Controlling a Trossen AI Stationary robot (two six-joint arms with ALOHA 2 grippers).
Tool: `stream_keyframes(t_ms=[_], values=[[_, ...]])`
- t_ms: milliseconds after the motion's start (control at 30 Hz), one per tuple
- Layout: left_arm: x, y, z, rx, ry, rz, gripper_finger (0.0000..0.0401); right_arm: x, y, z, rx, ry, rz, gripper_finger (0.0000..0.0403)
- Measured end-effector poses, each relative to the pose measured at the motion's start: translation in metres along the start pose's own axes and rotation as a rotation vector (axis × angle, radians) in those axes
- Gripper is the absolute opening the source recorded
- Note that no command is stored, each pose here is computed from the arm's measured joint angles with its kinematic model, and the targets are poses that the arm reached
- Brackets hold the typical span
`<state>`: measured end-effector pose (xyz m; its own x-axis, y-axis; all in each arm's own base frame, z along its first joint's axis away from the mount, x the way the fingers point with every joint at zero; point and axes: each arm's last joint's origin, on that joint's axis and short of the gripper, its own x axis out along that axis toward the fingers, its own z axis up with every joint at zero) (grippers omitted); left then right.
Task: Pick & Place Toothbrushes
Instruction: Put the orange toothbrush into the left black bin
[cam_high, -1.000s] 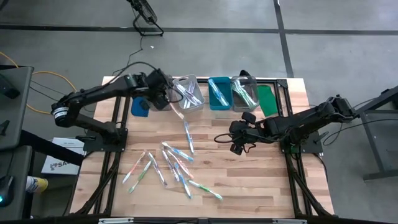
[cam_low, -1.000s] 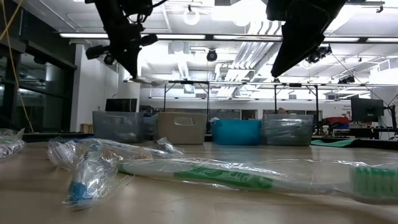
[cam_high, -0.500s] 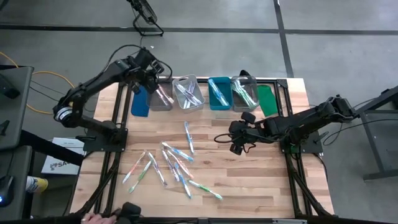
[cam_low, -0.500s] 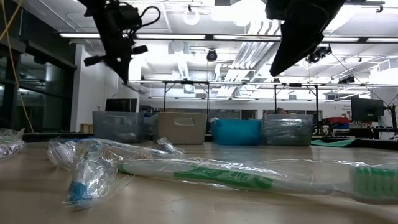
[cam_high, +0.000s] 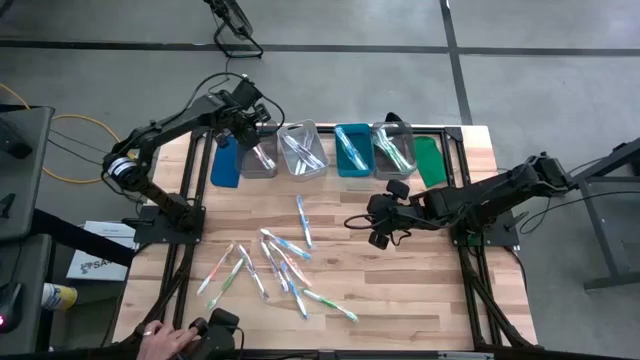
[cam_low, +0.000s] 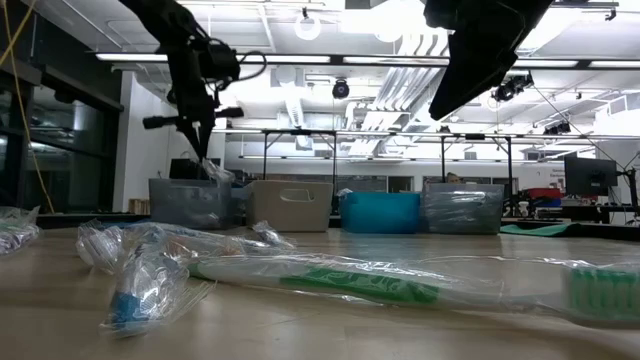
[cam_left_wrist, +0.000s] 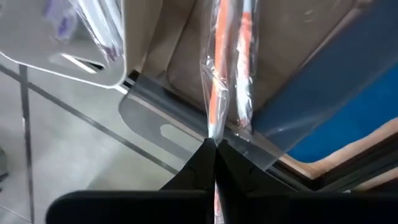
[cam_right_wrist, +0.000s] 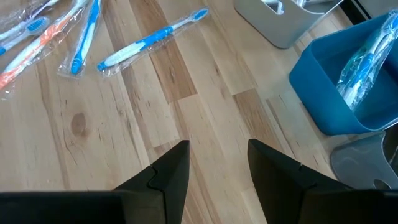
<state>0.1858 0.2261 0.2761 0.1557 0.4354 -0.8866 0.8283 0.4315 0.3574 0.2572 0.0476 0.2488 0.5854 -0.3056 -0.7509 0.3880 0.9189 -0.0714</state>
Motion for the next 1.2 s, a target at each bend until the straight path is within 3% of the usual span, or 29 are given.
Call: stream_keyframes(t_ms=[467, 767, 1200], values=[[0.038, -0.002, -0.016, -0.041, -0.029, -0.083, 0.0000, 0.000, 0.000, 0.000, 0.002, -0.004, 0.002, 0.0155], [0.039, -0.001, -0.012, -0.056, -0.154, -0.040, 0.0000, 0.000, 0.000, 0.000, 0.002, -0.004, 0.002, 0.0155], [0.039, -0.001, -0.012, -0.104, -0.149, -0.045, 0.0000, 0.000, 0.000, 0.001, 0.004, -0.008, 0.003, 0.0155]])
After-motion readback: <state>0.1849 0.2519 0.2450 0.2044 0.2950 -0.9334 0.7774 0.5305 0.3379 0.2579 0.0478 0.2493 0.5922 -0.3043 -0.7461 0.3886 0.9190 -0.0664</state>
